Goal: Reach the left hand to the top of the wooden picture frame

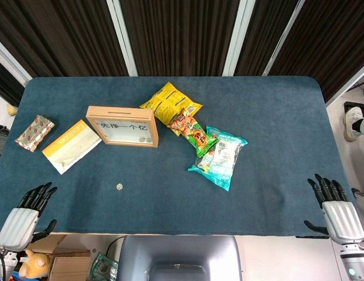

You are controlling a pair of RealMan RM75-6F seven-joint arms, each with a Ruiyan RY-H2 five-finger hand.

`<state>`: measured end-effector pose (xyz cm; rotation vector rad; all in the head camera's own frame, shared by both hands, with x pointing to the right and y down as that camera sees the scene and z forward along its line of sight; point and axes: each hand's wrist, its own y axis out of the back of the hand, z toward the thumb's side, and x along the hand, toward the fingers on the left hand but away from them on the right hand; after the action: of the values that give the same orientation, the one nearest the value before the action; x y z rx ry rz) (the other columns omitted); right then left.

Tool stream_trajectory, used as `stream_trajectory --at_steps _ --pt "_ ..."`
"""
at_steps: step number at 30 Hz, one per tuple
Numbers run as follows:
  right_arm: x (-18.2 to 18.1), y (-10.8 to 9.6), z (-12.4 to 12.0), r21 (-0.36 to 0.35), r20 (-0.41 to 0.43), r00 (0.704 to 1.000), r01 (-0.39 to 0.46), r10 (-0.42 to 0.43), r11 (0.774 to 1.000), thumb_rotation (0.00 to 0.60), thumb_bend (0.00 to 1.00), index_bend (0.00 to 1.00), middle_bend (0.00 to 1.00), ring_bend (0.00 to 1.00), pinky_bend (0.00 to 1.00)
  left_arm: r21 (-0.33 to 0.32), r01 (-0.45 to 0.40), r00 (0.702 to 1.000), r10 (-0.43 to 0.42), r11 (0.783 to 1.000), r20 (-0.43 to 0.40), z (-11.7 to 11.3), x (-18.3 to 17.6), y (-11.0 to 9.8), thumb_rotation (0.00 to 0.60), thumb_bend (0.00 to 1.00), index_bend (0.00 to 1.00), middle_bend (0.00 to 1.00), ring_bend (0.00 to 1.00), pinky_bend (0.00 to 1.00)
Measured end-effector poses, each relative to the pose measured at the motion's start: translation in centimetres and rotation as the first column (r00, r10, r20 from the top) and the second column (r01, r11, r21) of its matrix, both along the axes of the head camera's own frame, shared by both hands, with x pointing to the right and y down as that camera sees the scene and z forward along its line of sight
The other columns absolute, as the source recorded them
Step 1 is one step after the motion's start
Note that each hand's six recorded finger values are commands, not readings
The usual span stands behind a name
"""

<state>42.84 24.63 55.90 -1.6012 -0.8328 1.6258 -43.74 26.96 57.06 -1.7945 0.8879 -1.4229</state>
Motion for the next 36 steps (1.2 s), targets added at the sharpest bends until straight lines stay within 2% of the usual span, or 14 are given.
stream_trajectory --at_steps 3,5,6,7,8,9,10,11,13,16,22,26,32,36 --pt "-0.1 0.0 0.0 -0.002 0.002 1.000 0.003 -0.003 1.000 0.600 0.17 0.00 0.00 0.00 0.00 -0.016 -0.011 1.000 0.011 1.000 -0.006 0.4 0.4 0.1 0.600 0.35 0.00 0.00 0.00 0.13" --pt "-0.1 0.1 0.0 -0.002 0.003 1.000 0.004 -0.004 1.000 0.600 0.17 0.00 0.00 0.00 0.00 -0.028 -0.021 1.000 0.021 0.999 -0.015 0.9 0.9 0.1 0.600 0.35 0.00 0.07 0.14 0.27" --pt "-0.1 0.1 0.1 -0.004 0.002 1.000 0.005 -0.005 1.000 0.600 0.17 0.00 0.00 0.00 0.00 -0.031 -0.028 0.999 0.027 0.999 -0.027 1.3 1.4 0.1 0.600 0.35 0.00 0.22 0.29 0.43" --pt "-0.1 0.1 0.1 -0.006 0.000 1.000 0.006 -0.006 1.000 0.600 0.17 0.00 0.00 0.00 0.00 -0.030 -0.032 0.999 0.031 0.999 -0.036 1.7 1.8 0.0 0.600 0.35 0.00 0.36 0.41 0.53" --pt "-0.1 0.2 0.2 -0.011 -0.002 1.000 0.007 -0.007 1.000 0.600 0.17 0.00 0.00 0.00 0.00 -0.029 -0.037 0.998 0.035 0.999 -0.044 2.1 2.2 -0.1 0.600 0.34 0.01 0.63 0.61 0.71" --pt "-0.1 0.2 0.3 -0.014 -0.001 1.000 0.007 -0.007 1.000 0.600 0.17 0.00 0.00 0.00 0.00 -0.028 -0.042 0.998 0.040 0.999 -0.052 2.8 2.8 -0.3 0.600 0.35 0.03 0.80 0.75 0.83" --pt "-0.1 0.2 0.3 -0.015 -0.002 1.000 0.007 -0.007 1.000 0.600 0.17 0.00 0.00 0.00 0.00 -0.025 -0.044 0.998 0.042 0.999 -0.056 3.4 3.3 -0.4 0.600 0.35 0.07 0.91 0.87 0.92" --pt "-0.2 0.2 0.3 -0.015 -0.002 1.000 0.008 -0.008 1.000 0.600 0.17 0.00 0.00 0.00 0.00 -0.021 -0.045 0.997 0.043 0.999 -0.059 4.0 3.8 -0.5 0.600 0.35 0.11 0.98 0.95 0.98" --pt "-0.3 0.2 0.4 -0.015 -0.002 1.000 0.010 -0.010 1.000 0.600 0.17 0.00 0.00 0.00 0.00 -0.011 -0.051 0.997 0.051 0.999 -0.052 5.6 4.9 -0.9 0.600 0.35 0.19 1.00 1.00 1.00" --pt "-0.5 0.2 0.6 -0.019 -0.005 1.000 0.014 -0.014 1.000 0.600 0.17 0.00 0.00 0.00 0.00 -0.001 -0.061 0.998 0.061 0.998 -0.027 7.9 6.7 -1.4 0.600 0.36 0.27 1.00 1.00 1.00" --pt "-0.4 0.1 1.2 -0.034 -0.014 1.000 0.008 -0.008 0.999 0.600 0.17 0.00 0.00 0.00 0.00 -0.037 -0.039 0.998 0.038 0.999 -0.049 11.1 9.4 -2.3 0.600 0.36 0.36 1.00 1.00 1.00" --pt "-0.4 0.0 1.2 -0.033 -0.013 1.000 0.007 -0.008 0.999 0.600 0.17 0.00 0.00 0.00 0.00 -0.035 -0.031 0.999 0.029 0.999 -0.044 12.3 10.6 -2.9 0.600 0.36 0.37 1.00 1.00 1.00" --pt "-0.4 0.1 1.1 -0.032 -0.010 1.000 0.011 -0.011 0.999 0.600 0.17 0.00 0.00 0.00 0.00 -0.012 -0.049 0.998 0.049 0.999 0.027 14.0 11.8 -3.2 0.600 0.36 0.38 1.00 1.00 1.00" --pt "-0.4 0.1 1.1 -0.034 -0.010 1.000 0.010 -0.010 0.999 0.600 0.17 0.00 0.00 0.00 0.00 -0.024 -0.051 0.996 0.053 0.998 0.073 15.5 12.4 -3.3 0.600 0.35 0.37 1.00 1.00 1.00"
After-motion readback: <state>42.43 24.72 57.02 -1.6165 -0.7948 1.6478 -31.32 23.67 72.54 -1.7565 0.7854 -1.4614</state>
